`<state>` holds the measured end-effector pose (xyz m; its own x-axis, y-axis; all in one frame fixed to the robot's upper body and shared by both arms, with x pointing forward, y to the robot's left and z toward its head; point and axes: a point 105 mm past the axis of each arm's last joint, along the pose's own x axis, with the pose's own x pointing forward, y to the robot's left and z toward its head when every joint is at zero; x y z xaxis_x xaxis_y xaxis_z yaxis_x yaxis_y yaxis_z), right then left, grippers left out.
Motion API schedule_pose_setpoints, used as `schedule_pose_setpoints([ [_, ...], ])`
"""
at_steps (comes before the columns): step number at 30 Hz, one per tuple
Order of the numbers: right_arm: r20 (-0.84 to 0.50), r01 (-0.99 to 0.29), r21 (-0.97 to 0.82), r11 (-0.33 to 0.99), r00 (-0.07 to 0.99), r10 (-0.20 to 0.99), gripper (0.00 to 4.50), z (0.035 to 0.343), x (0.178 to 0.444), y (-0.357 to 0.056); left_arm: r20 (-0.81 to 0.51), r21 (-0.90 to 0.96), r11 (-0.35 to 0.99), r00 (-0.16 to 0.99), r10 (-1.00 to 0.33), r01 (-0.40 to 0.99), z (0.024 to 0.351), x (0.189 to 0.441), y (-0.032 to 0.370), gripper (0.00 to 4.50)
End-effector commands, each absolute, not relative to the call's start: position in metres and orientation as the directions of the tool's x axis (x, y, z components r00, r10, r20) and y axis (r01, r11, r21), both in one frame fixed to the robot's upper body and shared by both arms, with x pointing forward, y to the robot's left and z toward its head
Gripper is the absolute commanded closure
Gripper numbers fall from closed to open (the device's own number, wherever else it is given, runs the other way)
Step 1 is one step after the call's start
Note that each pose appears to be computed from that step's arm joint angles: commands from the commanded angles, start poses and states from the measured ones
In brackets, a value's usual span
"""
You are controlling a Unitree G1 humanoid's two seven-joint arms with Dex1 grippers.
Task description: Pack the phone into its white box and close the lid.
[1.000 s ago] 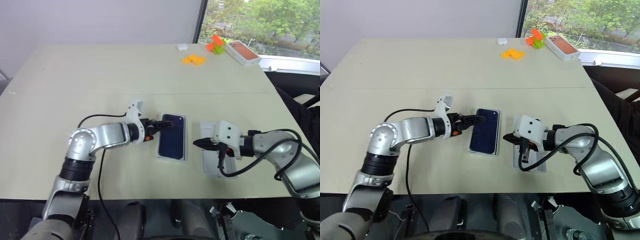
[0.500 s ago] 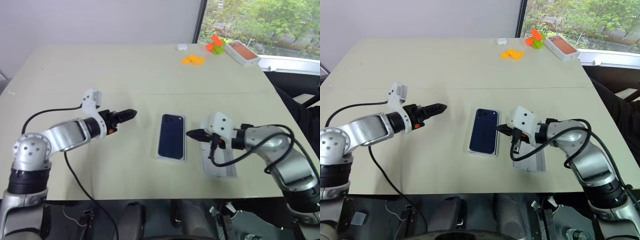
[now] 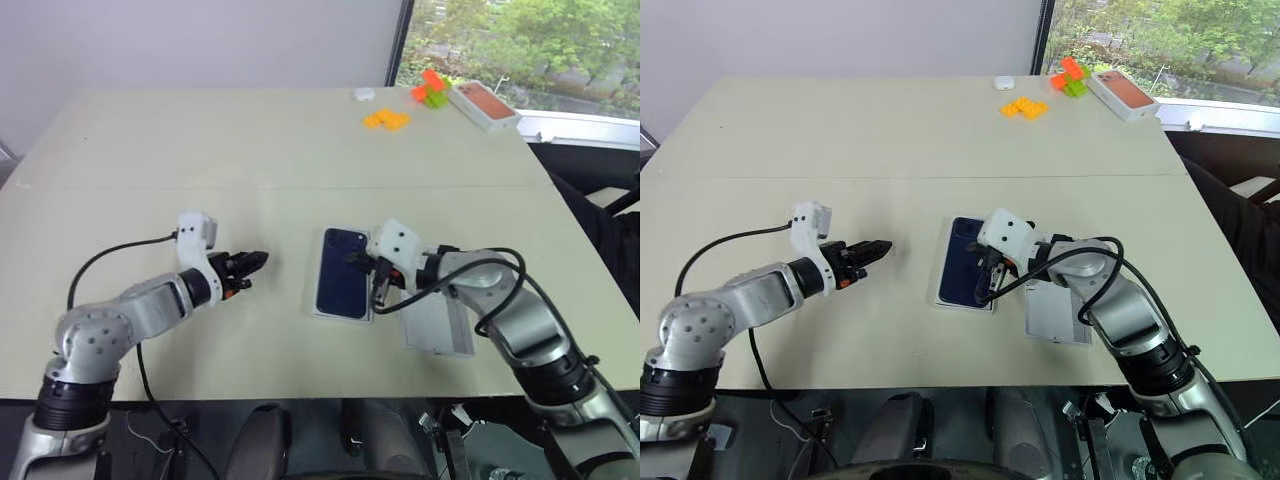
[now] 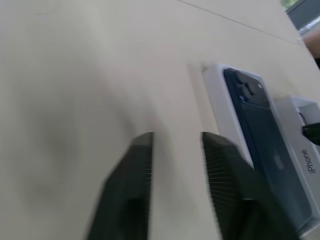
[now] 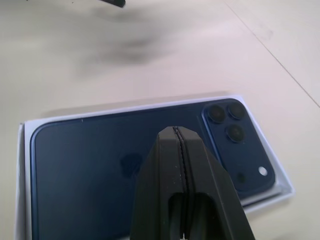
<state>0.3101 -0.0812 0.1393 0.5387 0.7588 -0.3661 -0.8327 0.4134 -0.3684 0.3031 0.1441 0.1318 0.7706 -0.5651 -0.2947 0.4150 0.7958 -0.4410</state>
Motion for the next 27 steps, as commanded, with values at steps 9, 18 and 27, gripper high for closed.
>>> schedule_pose_setpoints([
  [9, -0.339, -0.791, -0.383, 0.478, 0.601, 0.724, 4.5, 0.147, 0.323, -0.072, -0.228, -0.218, 0.79, 0.758, -0.612, 0.573, 0.136, 0.301, 0.131, 4.47],
  [18, -0.332, -0.761, -0.371, 0.532, 0.644, 0.689, 4.5, 0.137, 0.34, -0.051, -0.226, -0.179, 0.786, 0.753, -0.618, 0.591, 0.133, 0.301, 0.132, 4.47],
  [27, -0.327, -0.767, -0.366, 0.526, 0.636, 0.699, 4.5, 0.135, 0.342, -0.035, -0.208, -0.183, 0.732, 0.702, -0.681, 0.656, 0.134, 0.284, 0.134, 4.47],
])
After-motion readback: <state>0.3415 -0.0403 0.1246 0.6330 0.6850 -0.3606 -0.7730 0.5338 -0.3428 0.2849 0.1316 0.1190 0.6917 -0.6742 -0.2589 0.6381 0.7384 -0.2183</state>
